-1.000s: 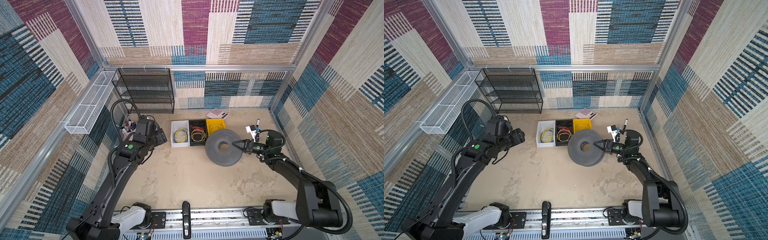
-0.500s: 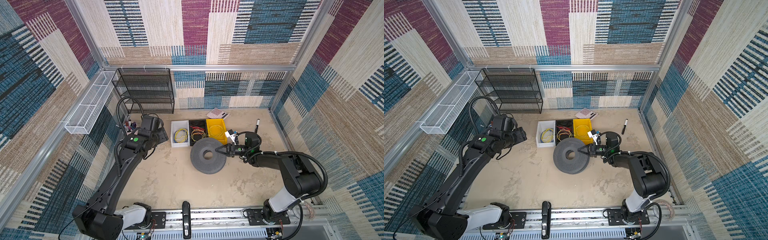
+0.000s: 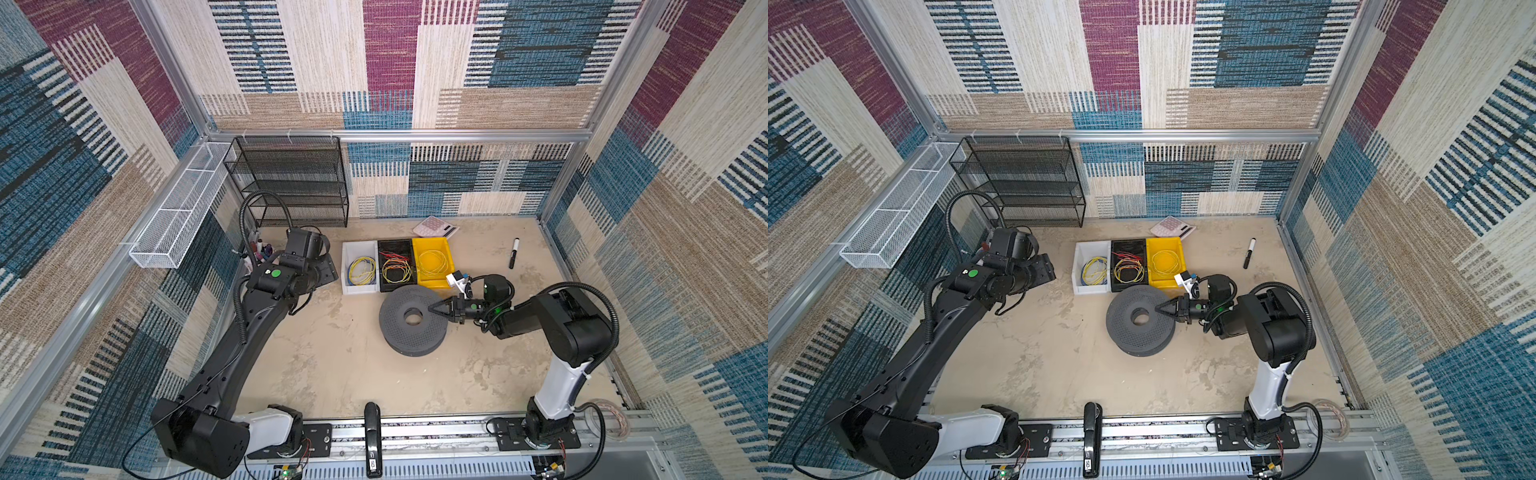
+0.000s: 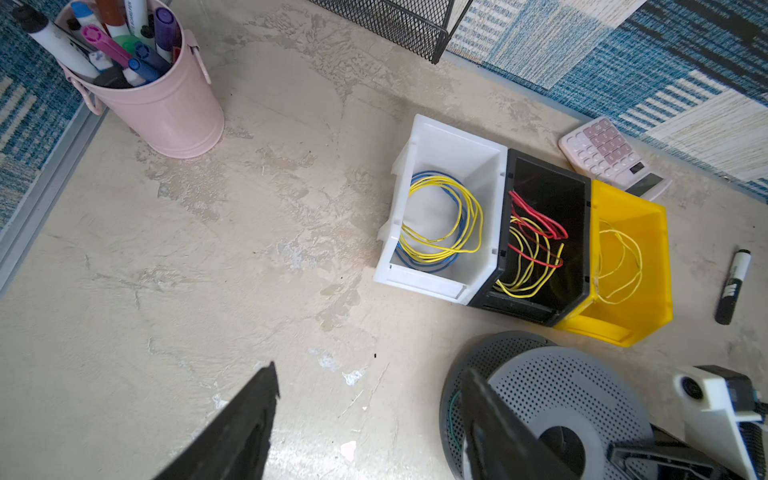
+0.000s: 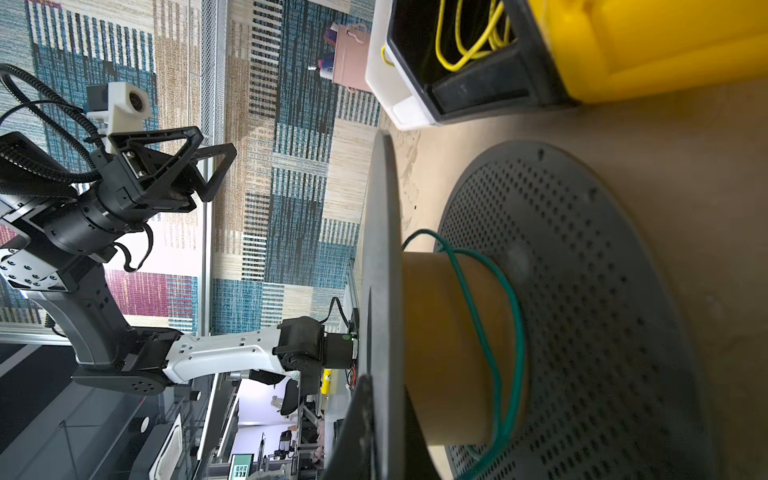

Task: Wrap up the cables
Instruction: 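Release the spool and reach the right gripper into the yellow bin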

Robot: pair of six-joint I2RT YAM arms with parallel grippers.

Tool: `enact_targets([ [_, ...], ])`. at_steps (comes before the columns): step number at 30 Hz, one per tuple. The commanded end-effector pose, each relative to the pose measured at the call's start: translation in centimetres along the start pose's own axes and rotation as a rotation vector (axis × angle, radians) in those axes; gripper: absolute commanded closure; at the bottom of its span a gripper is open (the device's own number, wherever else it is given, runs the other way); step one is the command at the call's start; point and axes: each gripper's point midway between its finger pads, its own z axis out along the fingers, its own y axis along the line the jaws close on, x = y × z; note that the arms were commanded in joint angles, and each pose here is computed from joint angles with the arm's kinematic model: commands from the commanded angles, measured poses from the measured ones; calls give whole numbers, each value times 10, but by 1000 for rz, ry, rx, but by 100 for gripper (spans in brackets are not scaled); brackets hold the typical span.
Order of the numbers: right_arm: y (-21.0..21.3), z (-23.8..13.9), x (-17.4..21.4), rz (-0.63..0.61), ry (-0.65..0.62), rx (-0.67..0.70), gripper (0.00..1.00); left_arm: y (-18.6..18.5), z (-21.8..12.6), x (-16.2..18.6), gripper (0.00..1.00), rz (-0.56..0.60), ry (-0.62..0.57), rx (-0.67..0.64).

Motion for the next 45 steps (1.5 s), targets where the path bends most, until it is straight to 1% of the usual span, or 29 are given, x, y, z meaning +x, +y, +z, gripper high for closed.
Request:
enact_targets([
  [1,-6,0,-2,-67,-23,29,95,5,-3,6,30,10,11,-14],
  [4,-13,-1,0,-79,-34,62,88,6,-4,10,30,-7,17,-8],
  [7,-18,-2,-1,-87,-42,88,77,5,-4,20,29,-11,42,15],
  [9,-20,-2,-2,-77,-43,101,73,5,-5,29,30,-8,58,26],
  [11,-20,-3,-3,-69,-57,125,63,9,-5,37,32,-3,70,21],
  [13,-23,-9,-5,-74,-80,195,50,14,-5,43,30,7,76,14],
  [15,-24,-17,-9,-104,-110,289,40,15,-4,48,27,21,86,16],
  [18,-23,-33,-20,-163,-149,441,32,11,-2,52,25,35,99,45],
  [19,-21,-37,-23,-181,-163,476,31,9,-1,54,25,35,104,56],
  [21,-18,-49,-28,-206,-193,562,30,3,1,57,23,31,102,90],
  [25,-10,-78,-36,-255,-269,729,28,-10,3,67,25,20,115,163],
  [27,0,-90,-41,-281,-299,786,28,-16,4,76,25,27,129,192],
  [30,22,-99,-53,-325,-340,810,29,-20,3,87,27,36,151,213],
  [32,36,-100,-64,-348,-355,806,33,-23,1,95,29,43,165,227],
  [34,50,-98,-78,-375,-365,801,39,-25,0,101,30,56,175,235],
  [36,62,-96,-95,-403,-369,801,48,-26,-1,111,32,72,191,246],
  [39,68,-91,-119,-444,-356,828,55,-23,3,125,33,88,214,240],
  [41,67,-85,-135,-473,-340,852,57,-21,6,128,32,81,218,234],
  [43,60,-78,-153,-490,-314,892,59,-26,4,127,32,88,224,253],
  [45,50,-68,-168,-521,-282,952,59,-32,1,122,33,106,222,273],
])
